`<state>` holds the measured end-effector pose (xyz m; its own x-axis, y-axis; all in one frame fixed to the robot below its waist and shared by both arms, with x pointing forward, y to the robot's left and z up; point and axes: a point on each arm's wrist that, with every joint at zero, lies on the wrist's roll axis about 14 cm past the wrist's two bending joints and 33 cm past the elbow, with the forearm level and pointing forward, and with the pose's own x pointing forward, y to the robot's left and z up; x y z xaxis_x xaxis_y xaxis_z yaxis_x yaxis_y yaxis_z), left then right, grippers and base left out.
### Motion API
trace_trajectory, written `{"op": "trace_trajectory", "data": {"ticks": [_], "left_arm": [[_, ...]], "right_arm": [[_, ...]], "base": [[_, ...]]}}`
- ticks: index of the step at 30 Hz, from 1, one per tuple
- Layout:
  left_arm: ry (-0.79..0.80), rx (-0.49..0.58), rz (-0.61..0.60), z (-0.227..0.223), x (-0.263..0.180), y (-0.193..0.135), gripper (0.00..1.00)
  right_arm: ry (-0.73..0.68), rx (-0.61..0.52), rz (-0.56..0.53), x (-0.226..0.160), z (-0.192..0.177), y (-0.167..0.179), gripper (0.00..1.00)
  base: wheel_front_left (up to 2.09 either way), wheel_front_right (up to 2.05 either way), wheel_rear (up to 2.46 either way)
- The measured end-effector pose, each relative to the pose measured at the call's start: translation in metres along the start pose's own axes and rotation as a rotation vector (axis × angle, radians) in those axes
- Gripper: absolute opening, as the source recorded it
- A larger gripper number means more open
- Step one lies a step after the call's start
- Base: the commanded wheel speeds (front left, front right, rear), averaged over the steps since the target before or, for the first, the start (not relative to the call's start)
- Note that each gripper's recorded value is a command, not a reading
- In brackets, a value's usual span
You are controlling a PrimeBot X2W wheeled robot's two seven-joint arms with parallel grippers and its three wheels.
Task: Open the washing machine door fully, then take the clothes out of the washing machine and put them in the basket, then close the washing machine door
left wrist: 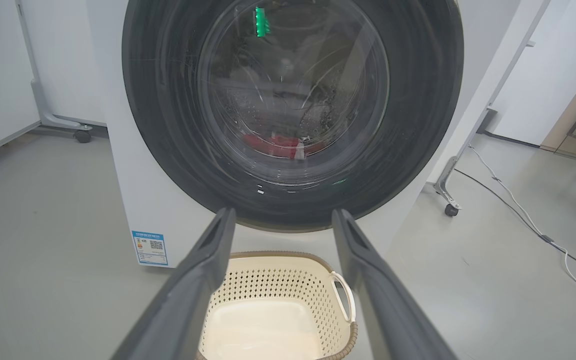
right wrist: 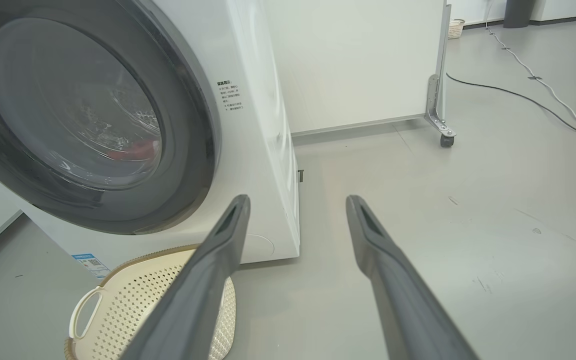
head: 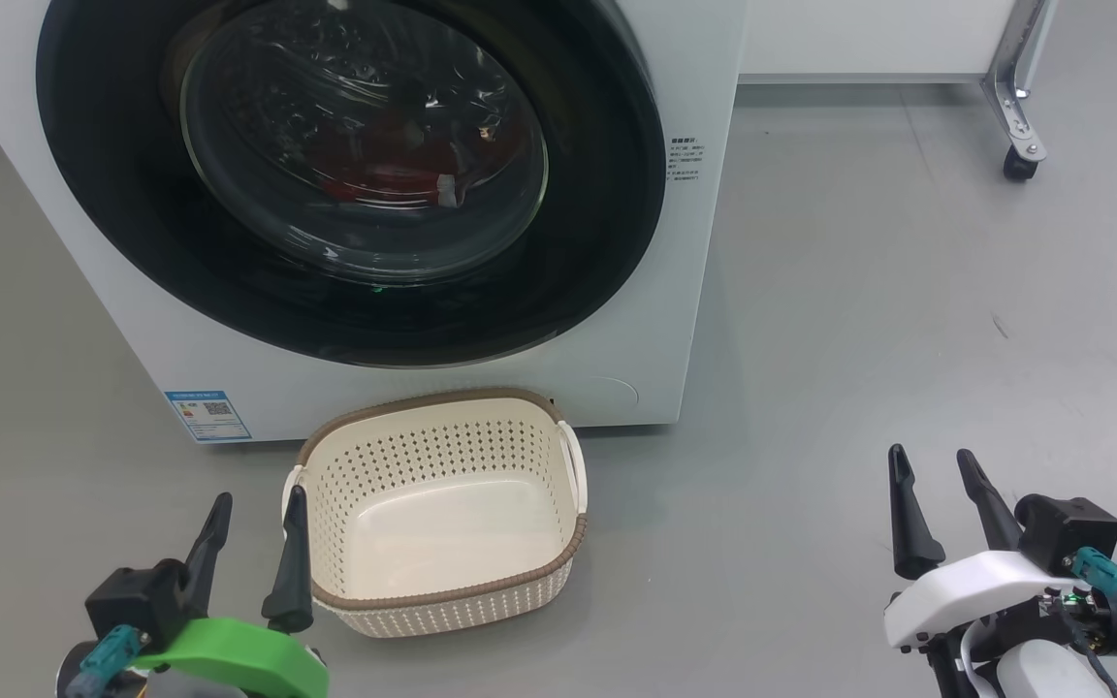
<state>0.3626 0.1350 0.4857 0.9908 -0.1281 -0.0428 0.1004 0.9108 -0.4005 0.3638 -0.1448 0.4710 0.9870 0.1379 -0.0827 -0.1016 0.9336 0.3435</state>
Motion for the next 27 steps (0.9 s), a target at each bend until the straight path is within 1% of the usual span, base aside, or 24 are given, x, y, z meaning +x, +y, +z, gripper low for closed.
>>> {"op": "trace_trajectory", "data": {"ticks": [16, 27], "left_arm": [[-0.005, 0.170, -0.018, -0.008, -0.003, -0.006, 1.00], [0.017, 0.162, 0.013, -0.016, -0.003, 0.001, 1.00]], "right_arm": [[-0.013, -0.187, 0.053, -0.002, -0.007, 0.015, 1.00], [-0.008, -0.178, 0.036, -0.002, -0.009, 0.012, 1.00]], "base": [[0.00, 0.00, 0.00], [0.00, 0.00, 0.00]]}}
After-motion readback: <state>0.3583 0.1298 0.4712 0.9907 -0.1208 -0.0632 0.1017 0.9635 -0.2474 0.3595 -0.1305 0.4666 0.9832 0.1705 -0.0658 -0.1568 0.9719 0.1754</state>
